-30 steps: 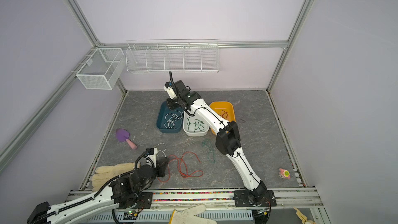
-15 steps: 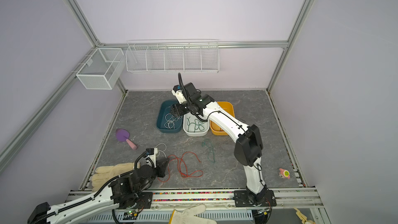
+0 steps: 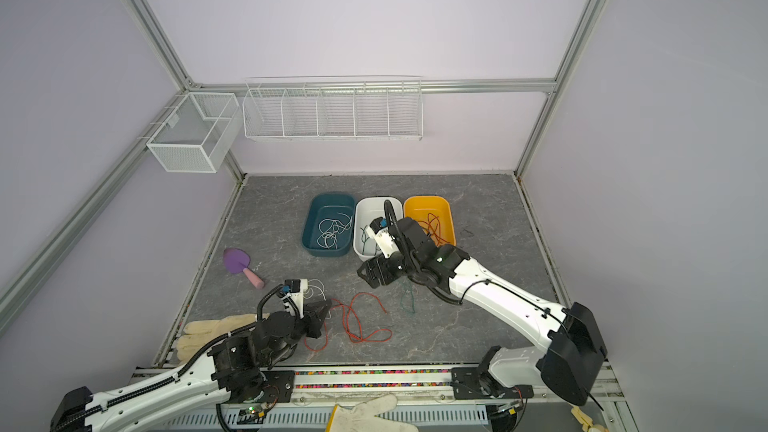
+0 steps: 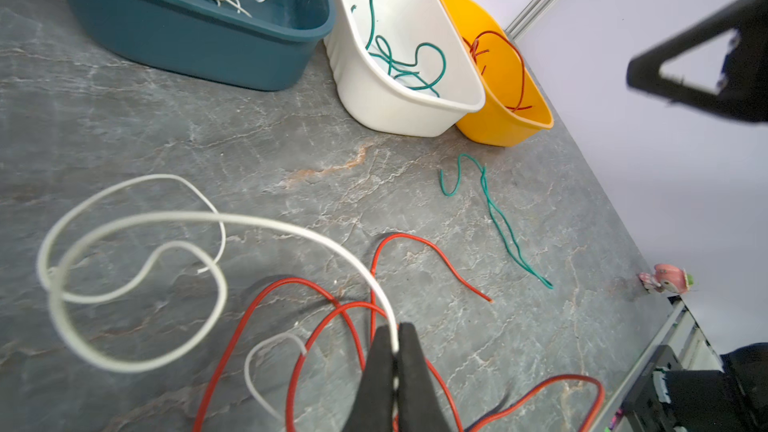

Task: Untangle the cables
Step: 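Move the right gripper back to the pile and grasp a red wire, then lift the red wire with the right gripper while the left gripper holds white wire, then carry white wire over teal tub with left gripper while right holds red wire, then lower the white wire into the teal tub and open the left gripper, then carry red wire over yellow tub with right gripper while left draws back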

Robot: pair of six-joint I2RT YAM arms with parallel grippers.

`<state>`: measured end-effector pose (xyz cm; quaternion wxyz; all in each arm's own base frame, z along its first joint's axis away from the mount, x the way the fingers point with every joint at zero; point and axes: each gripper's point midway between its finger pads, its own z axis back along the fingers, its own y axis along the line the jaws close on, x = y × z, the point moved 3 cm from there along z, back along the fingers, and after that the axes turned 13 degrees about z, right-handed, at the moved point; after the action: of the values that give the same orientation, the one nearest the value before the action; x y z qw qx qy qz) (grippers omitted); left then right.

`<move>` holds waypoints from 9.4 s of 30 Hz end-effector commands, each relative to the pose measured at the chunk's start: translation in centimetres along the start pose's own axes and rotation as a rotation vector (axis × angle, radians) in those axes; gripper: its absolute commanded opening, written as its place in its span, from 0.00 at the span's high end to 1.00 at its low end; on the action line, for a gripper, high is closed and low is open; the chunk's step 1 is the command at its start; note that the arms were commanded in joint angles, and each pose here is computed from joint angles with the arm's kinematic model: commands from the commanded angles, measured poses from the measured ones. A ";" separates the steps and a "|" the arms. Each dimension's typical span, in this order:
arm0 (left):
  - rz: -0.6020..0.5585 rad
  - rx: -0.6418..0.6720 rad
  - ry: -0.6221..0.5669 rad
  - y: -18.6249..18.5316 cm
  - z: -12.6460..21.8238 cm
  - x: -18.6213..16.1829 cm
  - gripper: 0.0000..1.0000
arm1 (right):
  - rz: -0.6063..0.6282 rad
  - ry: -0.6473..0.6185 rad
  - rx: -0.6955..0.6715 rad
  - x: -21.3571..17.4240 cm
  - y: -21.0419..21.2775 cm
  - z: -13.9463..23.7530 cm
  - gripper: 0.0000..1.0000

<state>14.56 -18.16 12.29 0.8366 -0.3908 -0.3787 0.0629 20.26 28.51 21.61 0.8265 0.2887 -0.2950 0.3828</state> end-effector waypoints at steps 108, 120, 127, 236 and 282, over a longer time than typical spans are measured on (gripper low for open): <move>0.100 -0.452 -0.002 -14.1 10.6 7.8 1.00 | 0.105 -0.044 -0.270 -3.1 -4.9 -5.6 0.93; -0.153 -0.190 0.028 -13.2 8.7 9.5 1.00 | 0.138 -0.181 -0.245 -2.5 -3.9 -2.4 0.93; -0.202 -0.113 0.057 -13.2 5.0 11.4 1.00 | 0.160 -0.266 -0.226 -2.3 -3.1 -0.1 0.93; -0.166 0.226 -0.251 -3.1 -3.8 25.8 0.06 | 0.165 -0.279 -0.223 -0.3 -2.3 1.9 0.93; -0.322 0.627 -0.427 -0.2 0.0 24.4 0.01 | -0.184 -0.174 -0.920 11.1 -18.8 16.1 0.93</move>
<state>31.76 -8.37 26.18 0.8133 -0.0673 -0.5606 0.1406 35.66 12.74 35.23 0.8687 -0.0579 -0.4711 0.1413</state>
